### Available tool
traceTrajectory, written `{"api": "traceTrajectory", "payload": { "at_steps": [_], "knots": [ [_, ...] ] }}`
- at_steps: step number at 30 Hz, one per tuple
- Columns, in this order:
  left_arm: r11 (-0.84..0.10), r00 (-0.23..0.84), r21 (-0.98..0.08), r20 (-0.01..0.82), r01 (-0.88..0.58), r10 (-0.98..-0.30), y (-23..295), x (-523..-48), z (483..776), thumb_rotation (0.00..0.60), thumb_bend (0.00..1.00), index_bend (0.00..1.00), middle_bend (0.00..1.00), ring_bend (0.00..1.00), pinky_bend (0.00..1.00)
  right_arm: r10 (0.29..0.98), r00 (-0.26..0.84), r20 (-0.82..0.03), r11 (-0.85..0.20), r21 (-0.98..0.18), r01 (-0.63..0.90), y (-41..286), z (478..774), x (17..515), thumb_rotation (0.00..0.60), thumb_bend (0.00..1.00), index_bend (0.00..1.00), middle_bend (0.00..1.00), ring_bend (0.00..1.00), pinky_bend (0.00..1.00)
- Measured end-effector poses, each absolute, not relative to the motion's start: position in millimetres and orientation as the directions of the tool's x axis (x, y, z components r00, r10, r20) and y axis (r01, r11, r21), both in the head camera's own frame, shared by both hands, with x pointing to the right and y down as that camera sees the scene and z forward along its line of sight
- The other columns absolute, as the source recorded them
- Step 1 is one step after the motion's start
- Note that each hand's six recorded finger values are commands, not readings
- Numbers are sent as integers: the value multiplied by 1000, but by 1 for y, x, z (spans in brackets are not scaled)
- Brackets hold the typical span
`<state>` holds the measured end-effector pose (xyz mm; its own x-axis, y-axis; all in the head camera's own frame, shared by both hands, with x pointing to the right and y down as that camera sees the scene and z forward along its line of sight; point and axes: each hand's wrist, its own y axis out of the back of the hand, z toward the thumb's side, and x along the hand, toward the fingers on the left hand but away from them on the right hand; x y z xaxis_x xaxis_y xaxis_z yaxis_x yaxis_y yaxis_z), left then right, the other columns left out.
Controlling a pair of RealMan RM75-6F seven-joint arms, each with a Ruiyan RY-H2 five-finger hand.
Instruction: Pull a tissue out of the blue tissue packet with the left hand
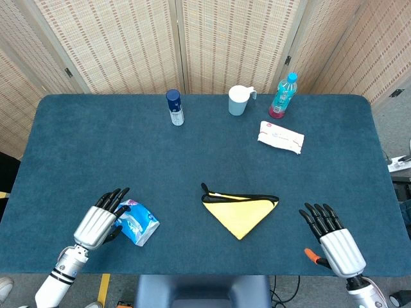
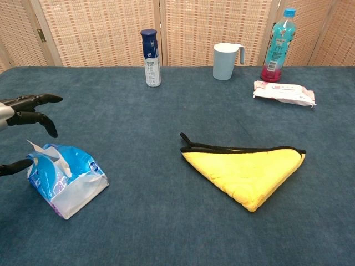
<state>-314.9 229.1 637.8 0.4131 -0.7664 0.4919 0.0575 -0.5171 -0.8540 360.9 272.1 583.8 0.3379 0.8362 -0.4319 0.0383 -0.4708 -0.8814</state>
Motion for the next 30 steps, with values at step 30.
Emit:
{"api": "traceTrajectory", "payload": {
  "at_steps": [30],
  "knots": [
    [-534,448,-845,494,44,-745,229,-300,648,600,545,629,22,12,219,826,342,-449,-487,-873,30,274,587,359,600,110,0,0,0,0]
  ]
}}
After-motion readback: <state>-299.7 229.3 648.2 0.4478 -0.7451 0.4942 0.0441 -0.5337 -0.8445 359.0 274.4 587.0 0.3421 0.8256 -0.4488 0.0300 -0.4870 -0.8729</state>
